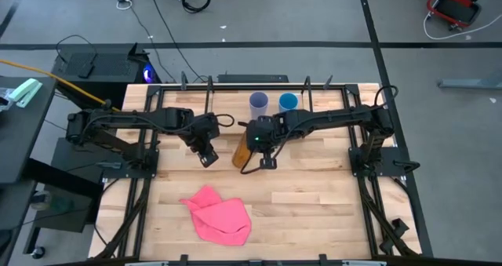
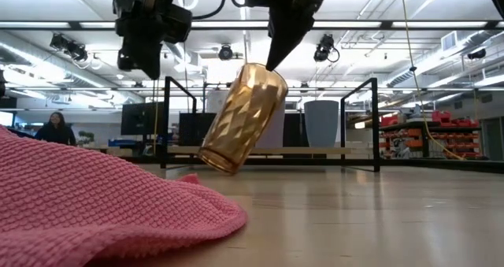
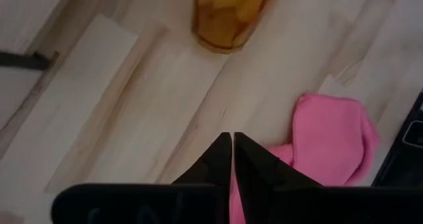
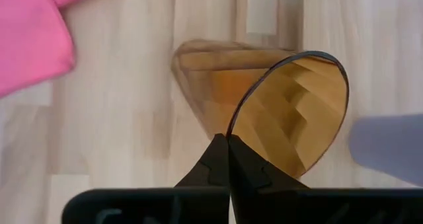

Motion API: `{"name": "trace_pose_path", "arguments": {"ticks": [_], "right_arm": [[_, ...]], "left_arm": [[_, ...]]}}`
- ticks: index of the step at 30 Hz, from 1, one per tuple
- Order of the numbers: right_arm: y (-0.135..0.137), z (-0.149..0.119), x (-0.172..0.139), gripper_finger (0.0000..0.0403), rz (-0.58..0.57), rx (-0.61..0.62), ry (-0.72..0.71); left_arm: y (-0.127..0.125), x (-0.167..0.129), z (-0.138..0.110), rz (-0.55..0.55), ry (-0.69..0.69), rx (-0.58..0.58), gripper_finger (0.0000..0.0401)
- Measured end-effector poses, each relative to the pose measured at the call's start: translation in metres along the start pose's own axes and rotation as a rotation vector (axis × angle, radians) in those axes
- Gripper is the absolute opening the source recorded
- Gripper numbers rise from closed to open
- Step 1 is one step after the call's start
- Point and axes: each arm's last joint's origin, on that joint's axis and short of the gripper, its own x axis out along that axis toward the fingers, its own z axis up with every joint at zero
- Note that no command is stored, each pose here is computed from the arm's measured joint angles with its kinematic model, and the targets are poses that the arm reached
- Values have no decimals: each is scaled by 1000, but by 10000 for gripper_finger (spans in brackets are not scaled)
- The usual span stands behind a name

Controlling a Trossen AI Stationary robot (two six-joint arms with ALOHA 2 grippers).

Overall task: Stack small to large cups/mugs on shelf
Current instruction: Put the light brown cup on the shelf

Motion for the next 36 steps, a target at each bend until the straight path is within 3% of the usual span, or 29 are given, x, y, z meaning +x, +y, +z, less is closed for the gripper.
{"name": "trace_pose_path", "arguments": {"ticks": [20, 30, 36], "right_arm": [[13, -4, -3, 0, -144, -101, 47], [22, 10, -23, 0, -151, -137, -33], [26, 9, -14, 0, -144, -158, 5]], "left_arm": [[3, -1, 12, -23, -89, 28, 24], [4, -1, 17, -36, -129, 42, 30], [4, 4, 20, -35, -128, 42, 23]]}}
